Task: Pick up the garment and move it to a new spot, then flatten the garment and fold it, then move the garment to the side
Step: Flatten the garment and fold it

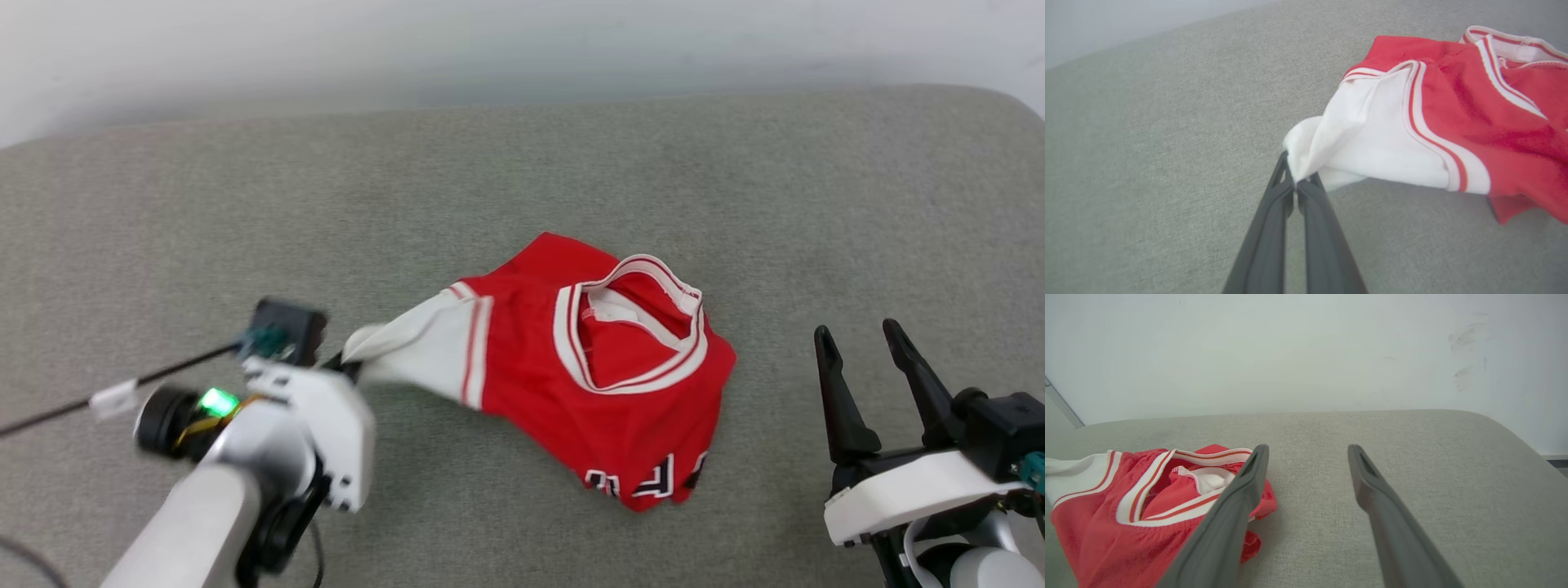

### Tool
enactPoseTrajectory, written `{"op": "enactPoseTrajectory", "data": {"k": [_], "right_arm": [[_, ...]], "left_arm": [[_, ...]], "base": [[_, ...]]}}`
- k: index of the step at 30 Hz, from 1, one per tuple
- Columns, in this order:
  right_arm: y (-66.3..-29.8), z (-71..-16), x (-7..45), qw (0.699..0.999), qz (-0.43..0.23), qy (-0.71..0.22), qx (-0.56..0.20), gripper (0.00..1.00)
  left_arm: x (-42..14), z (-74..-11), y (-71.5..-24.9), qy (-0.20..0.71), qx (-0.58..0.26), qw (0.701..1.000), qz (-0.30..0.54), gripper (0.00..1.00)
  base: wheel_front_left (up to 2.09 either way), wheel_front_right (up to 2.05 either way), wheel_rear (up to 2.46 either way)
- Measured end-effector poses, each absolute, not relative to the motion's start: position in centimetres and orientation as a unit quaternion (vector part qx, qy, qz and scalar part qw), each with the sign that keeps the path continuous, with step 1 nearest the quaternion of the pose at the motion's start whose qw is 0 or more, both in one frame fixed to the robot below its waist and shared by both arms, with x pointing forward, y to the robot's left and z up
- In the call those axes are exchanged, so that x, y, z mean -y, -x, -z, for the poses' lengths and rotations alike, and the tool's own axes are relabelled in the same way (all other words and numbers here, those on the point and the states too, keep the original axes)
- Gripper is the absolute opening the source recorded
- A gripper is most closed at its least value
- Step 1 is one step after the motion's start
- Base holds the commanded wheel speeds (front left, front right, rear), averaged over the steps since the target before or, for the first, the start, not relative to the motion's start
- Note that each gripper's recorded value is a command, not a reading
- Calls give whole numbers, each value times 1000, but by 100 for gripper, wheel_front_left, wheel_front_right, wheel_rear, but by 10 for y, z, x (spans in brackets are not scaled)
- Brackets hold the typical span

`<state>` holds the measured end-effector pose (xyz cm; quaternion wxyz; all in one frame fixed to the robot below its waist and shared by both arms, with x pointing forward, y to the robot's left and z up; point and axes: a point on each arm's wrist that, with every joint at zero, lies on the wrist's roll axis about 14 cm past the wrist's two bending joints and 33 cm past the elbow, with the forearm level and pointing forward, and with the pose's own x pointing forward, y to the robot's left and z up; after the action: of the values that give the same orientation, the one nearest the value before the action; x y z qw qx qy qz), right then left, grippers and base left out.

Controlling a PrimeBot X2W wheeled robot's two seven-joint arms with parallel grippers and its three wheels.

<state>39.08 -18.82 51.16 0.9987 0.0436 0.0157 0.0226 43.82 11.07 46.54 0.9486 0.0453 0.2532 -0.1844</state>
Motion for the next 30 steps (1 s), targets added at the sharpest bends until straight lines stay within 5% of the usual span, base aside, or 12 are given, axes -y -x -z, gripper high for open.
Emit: {"op": "enactPoseTrajectory", "data": {"k": [11, 12, 13, 30], "right_arm": [[-389, -521, 176, 998, -42, -41, -10, 100], [-388, -522, 175, 998, -43, -40, -9, 100], [-387, -524, 175, 998, -44, -39, -7, 100], [-363, -544, 185, 999, -30, -25, 8, 100]], "left_arm": [[-181, -380, -324, 72, -407, 910, 35, 0], [-181, -377, -319, 80, -408, 909, 31, 44], [-180, -377, -317, 85, -406, 909, 30, 100], [-152, -516, -386, 63, -50, 995, 65, 100]], "base": [[0, 0, 0], [0, 0, 0], [0, 0, 0], [0, 0, 0]]}}
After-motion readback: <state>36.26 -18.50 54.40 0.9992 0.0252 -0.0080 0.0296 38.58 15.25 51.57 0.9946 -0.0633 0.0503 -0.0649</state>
